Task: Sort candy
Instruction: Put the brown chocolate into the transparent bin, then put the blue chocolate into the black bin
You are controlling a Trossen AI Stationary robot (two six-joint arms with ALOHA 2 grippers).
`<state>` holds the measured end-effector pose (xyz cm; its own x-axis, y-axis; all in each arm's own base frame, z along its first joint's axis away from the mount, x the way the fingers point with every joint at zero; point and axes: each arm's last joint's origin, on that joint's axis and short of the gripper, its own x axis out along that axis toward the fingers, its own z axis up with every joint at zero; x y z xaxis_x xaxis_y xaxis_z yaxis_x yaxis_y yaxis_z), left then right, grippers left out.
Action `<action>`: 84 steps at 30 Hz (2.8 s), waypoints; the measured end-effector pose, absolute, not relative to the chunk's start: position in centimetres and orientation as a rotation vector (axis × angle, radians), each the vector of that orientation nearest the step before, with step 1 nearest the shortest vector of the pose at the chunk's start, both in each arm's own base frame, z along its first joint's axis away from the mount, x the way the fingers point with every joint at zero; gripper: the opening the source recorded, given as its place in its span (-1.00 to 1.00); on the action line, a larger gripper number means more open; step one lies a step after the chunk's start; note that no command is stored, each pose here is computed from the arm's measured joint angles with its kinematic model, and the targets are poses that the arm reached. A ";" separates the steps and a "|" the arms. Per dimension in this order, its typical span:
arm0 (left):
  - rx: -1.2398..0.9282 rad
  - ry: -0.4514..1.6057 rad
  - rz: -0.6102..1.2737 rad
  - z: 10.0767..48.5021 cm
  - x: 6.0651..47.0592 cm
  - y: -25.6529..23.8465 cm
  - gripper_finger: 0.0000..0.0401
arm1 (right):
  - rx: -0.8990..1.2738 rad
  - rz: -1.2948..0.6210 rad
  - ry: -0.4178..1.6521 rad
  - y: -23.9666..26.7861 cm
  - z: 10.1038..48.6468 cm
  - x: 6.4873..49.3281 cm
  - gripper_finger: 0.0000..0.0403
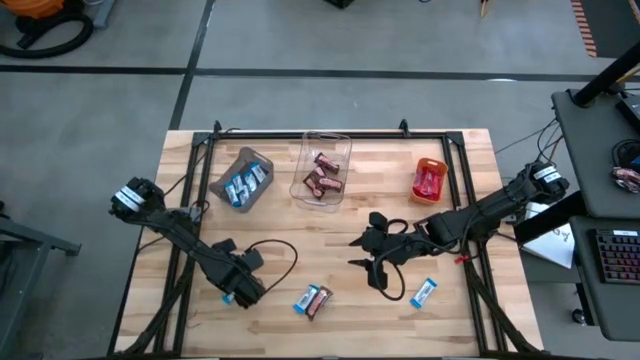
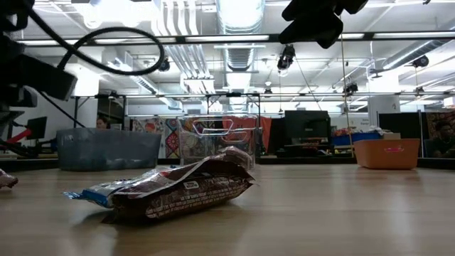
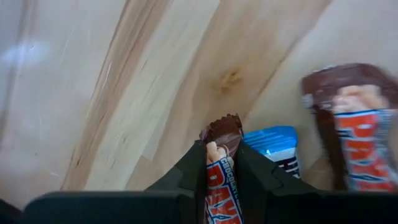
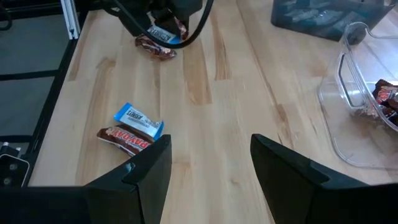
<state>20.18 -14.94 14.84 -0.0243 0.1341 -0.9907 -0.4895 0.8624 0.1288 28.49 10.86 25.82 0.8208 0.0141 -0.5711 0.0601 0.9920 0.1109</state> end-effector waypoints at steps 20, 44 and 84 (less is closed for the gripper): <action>-0.008 1.143 0.391 23.8 25.2 -11.3 -0.78 | 0.141 -0.075 0.745 10.5 24.9 27.4 0.05; -0.204 0.677 0.497 26.9 33.5 11.7 -0.78 | 0.348 -0.095 0.976 12.5 24.4 23.9 0.05; -0.058 0.713 0.370 28.4 32.8 8.1 -0.35 | 0.579 -0.260 1.163 12.0 23.6 22.5 0.05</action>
